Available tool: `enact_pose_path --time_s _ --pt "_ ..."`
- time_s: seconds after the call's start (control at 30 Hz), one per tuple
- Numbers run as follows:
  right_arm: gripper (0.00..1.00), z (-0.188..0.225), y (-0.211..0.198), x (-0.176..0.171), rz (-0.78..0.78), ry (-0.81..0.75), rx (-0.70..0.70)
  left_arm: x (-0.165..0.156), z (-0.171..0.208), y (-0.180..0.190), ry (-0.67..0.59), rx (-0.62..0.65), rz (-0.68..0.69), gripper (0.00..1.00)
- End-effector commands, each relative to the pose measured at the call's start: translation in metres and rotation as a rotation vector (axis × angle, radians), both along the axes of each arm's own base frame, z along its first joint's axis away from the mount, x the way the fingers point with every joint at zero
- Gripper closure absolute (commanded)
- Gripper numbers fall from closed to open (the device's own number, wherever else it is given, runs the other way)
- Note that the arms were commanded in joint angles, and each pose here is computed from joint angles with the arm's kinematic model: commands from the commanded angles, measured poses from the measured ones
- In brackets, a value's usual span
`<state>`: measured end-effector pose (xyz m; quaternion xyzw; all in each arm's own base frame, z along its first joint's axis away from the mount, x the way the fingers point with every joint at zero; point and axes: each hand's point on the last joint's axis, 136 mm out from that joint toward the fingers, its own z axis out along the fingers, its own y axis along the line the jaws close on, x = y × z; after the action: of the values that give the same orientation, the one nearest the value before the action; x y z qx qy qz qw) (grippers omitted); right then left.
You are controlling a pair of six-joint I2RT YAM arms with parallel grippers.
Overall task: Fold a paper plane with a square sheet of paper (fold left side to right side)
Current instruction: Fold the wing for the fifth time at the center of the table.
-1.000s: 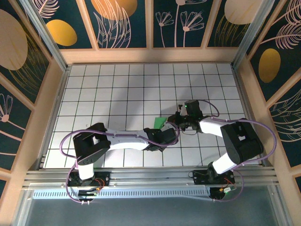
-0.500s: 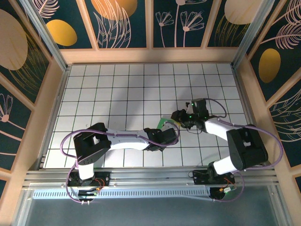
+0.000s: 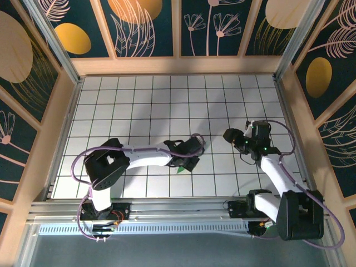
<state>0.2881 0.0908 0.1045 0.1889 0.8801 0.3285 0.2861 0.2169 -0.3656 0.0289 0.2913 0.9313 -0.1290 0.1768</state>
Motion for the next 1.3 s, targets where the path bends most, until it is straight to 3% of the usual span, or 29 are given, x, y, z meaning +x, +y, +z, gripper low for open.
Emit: enact_pose_path --time_s 0.0,0.4,0.83,1.27 --pt "0.33 -0.009 0.000 -0.011 0.029 0.008 -0.012 -0.007 0.016 -0.024 0.153 -0.162 -0.014 1.00" --pt "0.36 -0.024 0.041 -0.031 0.145 0.012 0.123 0.012 0.020 -0.034 0.438 -0.497 0.166 1.00" --pt "0.43 -0.032 0.064 -0.035 0.170 0.019 0.140 0.014 0.025 -0.048 0.561 -0.674 0.212 1.00" --pt "0.48 -0.037 0.076 -0.030 0.157 0.022 0.157 0.010 0.014 -0.045 0.630 -0.751 0.249 1.00"
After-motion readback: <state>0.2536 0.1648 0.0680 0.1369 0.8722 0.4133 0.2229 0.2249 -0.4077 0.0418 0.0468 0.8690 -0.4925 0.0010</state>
